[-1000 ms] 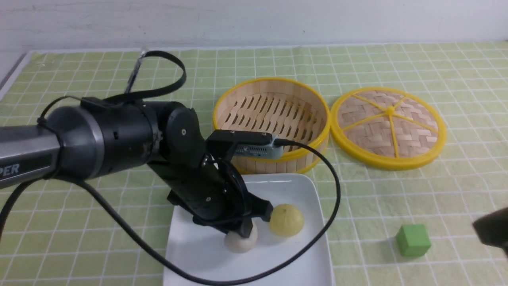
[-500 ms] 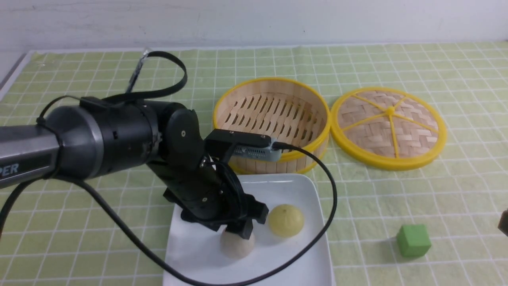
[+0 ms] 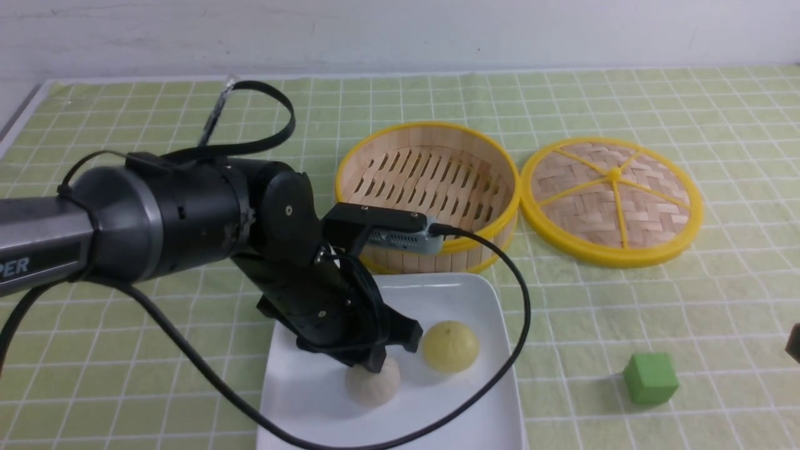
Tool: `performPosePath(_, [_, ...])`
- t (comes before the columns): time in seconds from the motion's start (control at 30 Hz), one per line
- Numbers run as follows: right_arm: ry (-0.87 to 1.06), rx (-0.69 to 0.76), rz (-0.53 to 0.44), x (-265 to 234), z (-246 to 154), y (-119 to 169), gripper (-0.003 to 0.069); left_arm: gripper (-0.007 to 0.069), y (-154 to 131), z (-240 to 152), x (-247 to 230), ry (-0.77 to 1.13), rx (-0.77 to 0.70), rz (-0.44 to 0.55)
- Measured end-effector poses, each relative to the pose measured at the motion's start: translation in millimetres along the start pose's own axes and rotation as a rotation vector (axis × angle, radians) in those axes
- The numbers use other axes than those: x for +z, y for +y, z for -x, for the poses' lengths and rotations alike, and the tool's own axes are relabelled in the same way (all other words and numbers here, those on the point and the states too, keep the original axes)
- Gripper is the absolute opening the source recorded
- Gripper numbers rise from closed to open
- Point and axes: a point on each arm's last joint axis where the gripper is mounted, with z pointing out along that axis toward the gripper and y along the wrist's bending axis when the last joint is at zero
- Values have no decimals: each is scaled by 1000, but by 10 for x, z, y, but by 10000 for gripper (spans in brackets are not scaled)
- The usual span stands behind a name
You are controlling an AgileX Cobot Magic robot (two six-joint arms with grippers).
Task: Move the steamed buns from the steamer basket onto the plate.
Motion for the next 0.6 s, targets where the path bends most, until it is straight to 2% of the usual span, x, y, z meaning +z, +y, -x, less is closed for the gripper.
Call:
performPosePath(0.3, [-22,-9,-16,-61,-125,-28,10,233,3,0,0,0,4,3])
performPosePath(0.6, [-1,0,-351,-190,-685,-279,13,241,20,4,0,-4,27,22])
